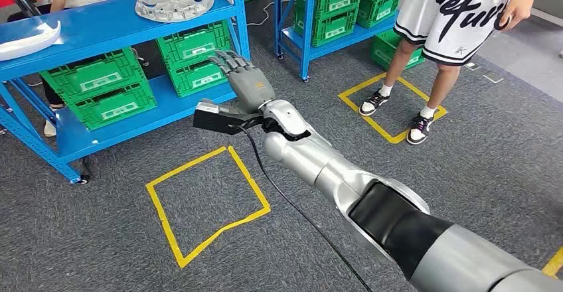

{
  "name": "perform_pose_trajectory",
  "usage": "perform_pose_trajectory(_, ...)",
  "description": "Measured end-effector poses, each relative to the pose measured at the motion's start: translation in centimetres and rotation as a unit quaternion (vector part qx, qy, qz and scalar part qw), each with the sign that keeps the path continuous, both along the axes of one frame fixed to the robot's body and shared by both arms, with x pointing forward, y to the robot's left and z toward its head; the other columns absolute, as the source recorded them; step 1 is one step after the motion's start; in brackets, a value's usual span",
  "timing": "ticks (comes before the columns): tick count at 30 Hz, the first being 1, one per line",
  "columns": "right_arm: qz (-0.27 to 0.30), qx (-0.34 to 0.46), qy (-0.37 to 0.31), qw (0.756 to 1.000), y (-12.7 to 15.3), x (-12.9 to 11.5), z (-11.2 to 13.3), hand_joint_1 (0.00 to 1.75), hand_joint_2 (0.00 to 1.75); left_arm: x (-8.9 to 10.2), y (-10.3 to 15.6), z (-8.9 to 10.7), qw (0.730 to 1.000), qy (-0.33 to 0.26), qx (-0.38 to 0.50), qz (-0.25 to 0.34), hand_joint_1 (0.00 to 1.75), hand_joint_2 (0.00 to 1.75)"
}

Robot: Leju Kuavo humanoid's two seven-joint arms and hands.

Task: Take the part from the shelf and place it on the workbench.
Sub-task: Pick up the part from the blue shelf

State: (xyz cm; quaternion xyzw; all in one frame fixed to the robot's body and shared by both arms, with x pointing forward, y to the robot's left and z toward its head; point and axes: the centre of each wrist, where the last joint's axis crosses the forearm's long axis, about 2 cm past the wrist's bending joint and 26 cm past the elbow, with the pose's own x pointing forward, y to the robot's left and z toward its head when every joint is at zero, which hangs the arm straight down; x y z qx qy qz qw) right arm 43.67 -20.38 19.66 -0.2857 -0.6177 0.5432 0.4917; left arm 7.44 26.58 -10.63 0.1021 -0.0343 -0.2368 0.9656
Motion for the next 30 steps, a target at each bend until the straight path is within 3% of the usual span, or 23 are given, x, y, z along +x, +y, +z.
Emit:
perform_pose_trajectory(14,0.133,-0.100,-0.031,0.986,4.7,-2.4,0.1,0.00,0.00,1.6,0.1,0.3,0.999,-0.021,0.023,-0.011,0.00,0.00)
perform_pose_trajectory(30,0.169,-0.127,-0.028,0.977,5.9,-3.8,-1.2,0.00,0.00,1.6,0.5,0.3,0.999,-0.023,0.031,-0.012,0.00,0.00)
